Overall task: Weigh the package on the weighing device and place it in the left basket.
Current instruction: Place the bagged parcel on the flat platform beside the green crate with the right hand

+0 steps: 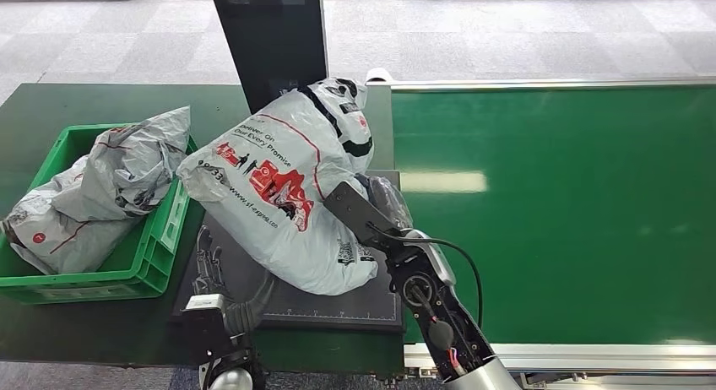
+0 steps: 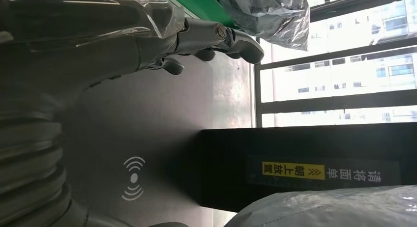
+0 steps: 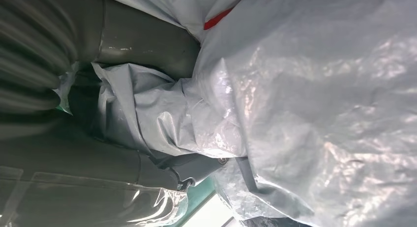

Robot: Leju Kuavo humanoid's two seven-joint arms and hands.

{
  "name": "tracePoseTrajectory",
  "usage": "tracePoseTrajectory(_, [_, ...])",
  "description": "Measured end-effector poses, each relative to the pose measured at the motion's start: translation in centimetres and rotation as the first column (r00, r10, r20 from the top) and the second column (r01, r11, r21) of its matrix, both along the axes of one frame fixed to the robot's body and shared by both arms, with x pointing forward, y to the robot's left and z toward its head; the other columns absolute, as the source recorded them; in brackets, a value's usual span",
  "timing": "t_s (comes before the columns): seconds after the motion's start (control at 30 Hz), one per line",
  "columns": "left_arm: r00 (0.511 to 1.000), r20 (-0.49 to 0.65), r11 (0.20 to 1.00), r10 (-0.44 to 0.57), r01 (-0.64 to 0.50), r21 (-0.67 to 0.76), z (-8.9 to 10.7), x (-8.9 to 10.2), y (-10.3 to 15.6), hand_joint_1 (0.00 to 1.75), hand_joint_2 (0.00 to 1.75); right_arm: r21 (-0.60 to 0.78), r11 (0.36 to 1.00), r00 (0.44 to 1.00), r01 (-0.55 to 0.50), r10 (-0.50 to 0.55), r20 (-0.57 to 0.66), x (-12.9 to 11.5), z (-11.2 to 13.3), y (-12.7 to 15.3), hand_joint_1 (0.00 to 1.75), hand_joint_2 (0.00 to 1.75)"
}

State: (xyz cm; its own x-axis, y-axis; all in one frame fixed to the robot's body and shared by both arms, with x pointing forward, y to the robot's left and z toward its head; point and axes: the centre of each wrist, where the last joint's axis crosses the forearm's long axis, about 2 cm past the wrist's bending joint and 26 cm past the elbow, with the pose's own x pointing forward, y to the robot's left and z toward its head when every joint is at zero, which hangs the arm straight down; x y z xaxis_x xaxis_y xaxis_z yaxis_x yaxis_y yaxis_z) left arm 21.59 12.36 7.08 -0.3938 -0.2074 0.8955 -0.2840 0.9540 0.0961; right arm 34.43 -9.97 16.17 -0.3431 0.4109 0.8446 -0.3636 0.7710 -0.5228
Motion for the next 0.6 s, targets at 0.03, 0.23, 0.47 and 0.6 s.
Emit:
tracePoseTrajectory(0.03, [1.0, 0.001, 1.0, -0.001, 0.001, 0.004, 0.0, -0.01, -0.02, 0.0, 1.75, 0.001, 1.0, 1.0, 0.0, 0.0, -0.001, 0.02, -0.03, 0.0, 1.75, 1.75])
tracePoseTrajectory(0.23, [1.0, 0.002, 1.0, -0.003, 0.003, 0.012, -0.03, -0.02, -0.04, 0.0, 1.75, 0.001, 1.0, 1.0, 0.007, -0.007, -0.003, 0.27, -0.19, -0.03, 0.0, 0.0])
tracePoseTrajectory(0.47, [1.0, 0.001, 1.0, -0.001, 0.001, 0.012, -0.07, 0.01, 0.0, 0.0, 1.75, -0.014, 1.0, 0.999, 0.027, -0.027, 0.019, 0.62, -0.18, 0.02, 0.0, 0.0])
tracePoseTrajectory(0.6, [1.0, -0.001, 1.0, 0.001, -0.001, 0.013, -0.1, 0.05, 0.02, 0.0, 1.75, -0.01, 1.0, 1.0, 0.022, -0.021, 0.023, 0.71, -0.31, 0.08, 0.0, 0.0])
